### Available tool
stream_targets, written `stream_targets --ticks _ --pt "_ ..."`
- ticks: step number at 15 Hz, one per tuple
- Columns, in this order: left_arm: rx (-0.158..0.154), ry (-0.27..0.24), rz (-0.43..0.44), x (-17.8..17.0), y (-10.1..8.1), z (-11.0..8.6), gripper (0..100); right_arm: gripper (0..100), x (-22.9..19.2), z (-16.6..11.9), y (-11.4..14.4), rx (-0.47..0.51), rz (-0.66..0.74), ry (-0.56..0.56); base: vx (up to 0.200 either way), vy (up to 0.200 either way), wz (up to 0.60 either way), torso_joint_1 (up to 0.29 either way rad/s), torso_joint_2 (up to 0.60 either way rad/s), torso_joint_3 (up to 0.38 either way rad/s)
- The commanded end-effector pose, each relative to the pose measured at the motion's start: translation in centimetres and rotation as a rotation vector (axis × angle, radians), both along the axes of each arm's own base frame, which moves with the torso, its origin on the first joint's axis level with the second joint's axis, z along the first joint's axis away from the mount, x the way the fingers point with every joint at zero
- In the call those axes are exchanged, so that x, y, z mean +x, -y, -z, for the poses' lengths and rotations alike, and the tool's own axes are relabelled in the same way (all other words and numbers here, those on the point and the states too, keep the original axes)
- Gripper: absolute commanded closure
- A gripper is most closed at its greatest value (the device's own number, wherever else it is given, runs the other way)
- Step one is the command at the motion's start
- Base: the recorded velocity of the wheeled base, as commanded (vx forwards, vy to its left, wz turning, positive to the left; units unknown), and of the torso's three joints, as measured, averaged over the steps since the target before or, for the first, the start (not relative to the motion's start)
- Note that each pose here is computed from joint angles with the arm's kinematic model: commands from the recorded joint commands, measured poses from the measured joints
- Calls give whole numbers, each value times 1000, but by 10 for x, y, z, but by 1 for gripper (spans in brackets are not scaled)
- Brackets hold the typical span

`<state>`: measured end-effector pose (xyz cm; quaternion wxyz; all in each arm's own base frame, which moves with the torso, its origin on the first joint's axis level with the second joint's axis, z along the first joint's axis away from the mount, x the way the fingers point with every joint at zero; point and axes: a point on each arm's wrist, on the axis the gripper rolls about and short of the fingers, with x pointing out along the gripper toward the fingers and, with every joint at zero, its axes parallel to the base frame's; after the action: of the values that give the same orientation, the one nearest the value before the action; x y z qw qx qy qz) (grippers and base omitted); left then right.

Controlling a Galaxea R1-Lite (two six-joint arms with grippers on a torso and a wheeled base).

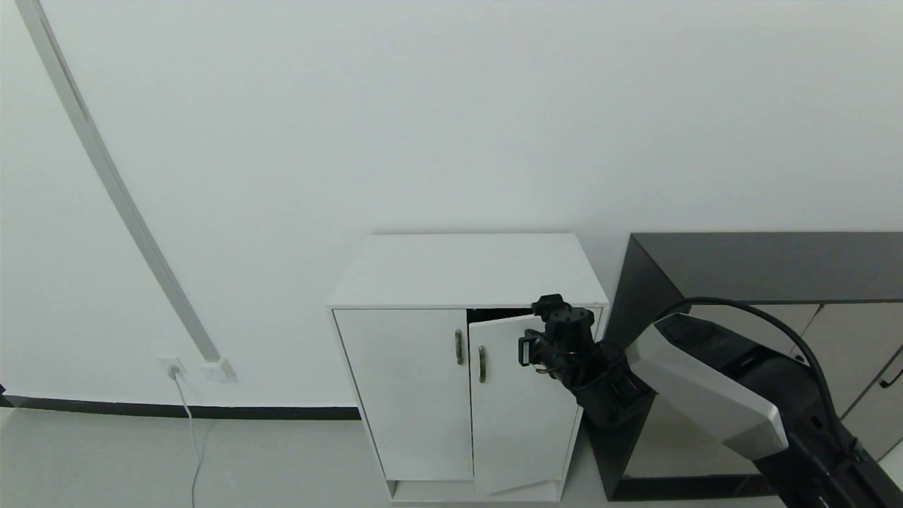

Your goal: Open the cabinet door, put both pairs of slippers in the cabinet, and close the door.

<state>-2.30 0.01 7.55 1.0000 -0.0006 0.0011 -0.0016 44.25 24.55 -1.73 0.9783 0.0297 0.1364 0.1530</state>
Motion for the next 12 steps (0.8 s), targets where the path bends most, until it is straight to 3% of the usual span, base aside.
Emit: stream_targets --ticks 1,12 --pt "0 -1 0 0 0 0 100 100 2 1 -2 2 -1 4 0 0 0 0 0 0" --pt "0 -1 0 0 0 0 100 100 16 -5 -1 6 14 11 0 0 0 0 0 0"
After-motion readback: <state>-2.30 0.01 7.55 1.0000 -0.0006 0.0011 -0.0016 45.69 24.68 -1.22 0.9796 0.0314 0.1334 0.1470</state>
